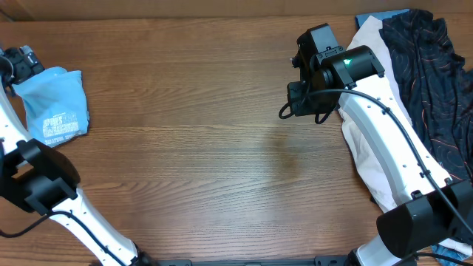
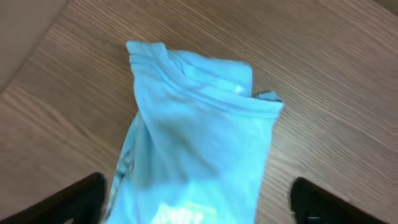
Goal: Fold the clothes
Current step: 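Release the bundle and raise the left gripper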
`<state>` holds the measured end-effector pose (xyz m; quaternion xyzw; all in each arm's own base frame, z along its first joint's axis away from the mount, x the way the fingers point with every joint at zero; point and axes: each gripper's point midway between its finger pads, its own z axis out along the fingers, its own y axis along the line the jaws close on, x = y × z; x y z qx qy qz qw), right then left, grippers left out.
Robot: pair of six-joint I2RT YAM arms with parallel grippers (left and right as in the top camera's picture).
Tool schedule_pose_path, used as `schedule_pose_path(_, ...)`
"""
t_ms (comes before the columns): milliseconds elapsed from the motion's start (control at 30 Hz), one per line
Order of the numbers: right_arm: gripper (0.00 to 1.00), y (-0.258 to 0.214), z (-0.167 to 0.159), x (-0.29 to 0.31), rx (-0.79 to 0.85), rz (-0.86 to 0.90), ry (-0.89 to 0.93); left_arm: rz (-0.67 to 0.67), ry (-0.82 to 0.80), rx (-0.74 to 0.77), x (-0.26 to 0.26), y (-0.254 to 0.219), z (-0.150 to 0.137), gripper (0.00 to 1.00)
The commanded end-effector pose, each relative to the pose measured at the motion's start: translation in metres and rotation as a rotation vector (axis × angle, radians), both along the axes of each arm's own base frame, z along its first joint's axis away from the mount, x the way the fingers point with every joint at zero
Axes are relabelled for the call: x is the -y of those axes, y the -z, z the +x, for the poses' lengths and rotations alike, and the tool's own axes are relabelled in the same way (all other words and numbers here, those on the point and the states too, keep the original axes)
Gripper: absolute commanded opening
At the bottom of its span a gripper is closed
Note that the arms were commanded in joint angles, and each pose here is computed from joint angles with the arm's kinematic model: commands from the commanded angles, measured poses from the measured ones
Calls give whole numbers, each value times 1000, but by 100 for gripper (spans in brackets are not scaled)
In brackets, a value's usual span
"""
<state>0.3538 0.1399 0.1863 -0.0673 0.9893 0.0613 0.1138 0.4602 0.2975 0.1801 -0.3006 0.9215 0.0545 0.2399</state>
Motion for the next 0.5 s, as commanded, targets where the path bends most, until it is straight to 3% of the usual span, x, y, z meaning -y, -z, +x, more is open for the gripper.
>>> schedule_pose_path(0,27,-7,3,1,22,-2,7,18,-48,-57,-2,10,-8,84)
schedule_pose_path(167,27,-6,2,1,20,-2,7,-30,-81,-152,-15,70,-14,25)
schedule_pose_path(267,27,-6,2,1,20,-2,7,-64,-98,-201,-20,104,-18,20)
schedule_pose_path(467,27,-6,2,1,18,-2,7,-89,-141,-324,-32,168,-35,26)
